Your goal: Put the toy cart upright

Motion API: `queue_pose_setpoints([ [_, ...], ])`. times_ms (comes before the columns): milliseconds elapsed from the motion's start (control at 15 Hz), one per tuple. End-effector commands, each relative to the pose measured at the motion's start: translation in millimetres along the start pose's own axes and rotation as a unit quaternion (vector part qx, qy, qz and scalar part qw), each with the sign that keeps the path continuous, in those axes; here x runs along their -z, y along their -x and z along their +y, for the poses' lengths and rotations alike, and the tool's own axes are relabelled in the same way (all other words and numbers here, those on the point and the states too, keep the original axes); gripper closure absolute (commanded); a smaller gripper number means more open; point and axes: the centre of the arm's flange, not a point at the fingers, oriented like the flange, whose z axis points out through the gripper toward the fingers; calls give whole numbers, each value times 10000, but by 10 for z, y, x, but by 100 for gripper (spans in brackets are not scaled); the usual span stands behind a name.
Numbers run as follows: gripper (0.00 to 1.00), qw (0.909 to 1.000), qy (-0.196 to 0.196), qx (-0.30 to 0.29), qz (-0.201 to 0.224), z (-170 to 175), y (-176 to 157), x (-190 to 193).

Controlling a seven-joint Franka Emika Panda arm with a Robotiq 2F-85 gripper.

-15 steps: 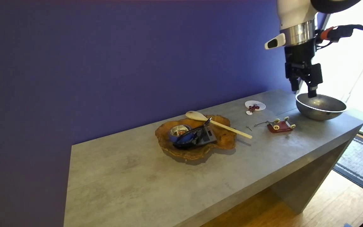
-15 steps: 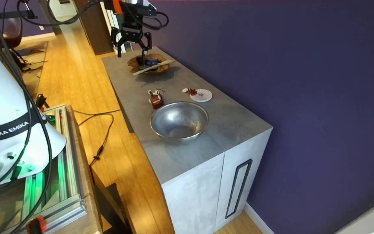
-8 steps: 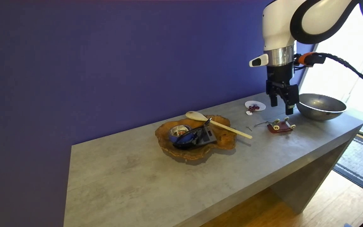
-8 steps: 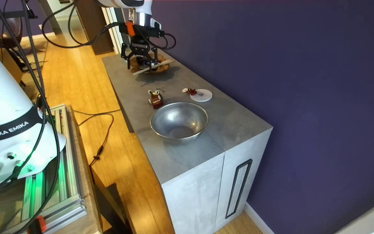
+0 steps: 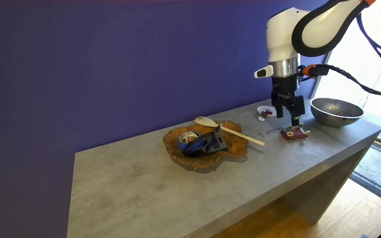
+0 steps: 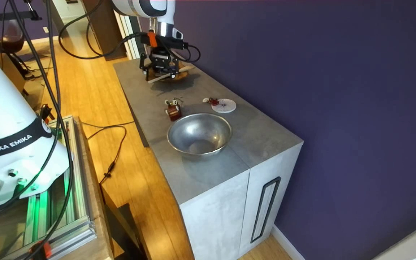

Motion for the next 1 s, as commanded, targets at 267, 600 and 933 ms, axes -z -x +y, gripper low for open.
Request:
queue_pose_setpoints([
  [267,0,9958,-233,-880,127,324,-72,-242],
  [600,0,9939,-247,-1075,9,409,-109,-344],
  [933,0,9935,65,-1132,-109,511,-166,-462],
])
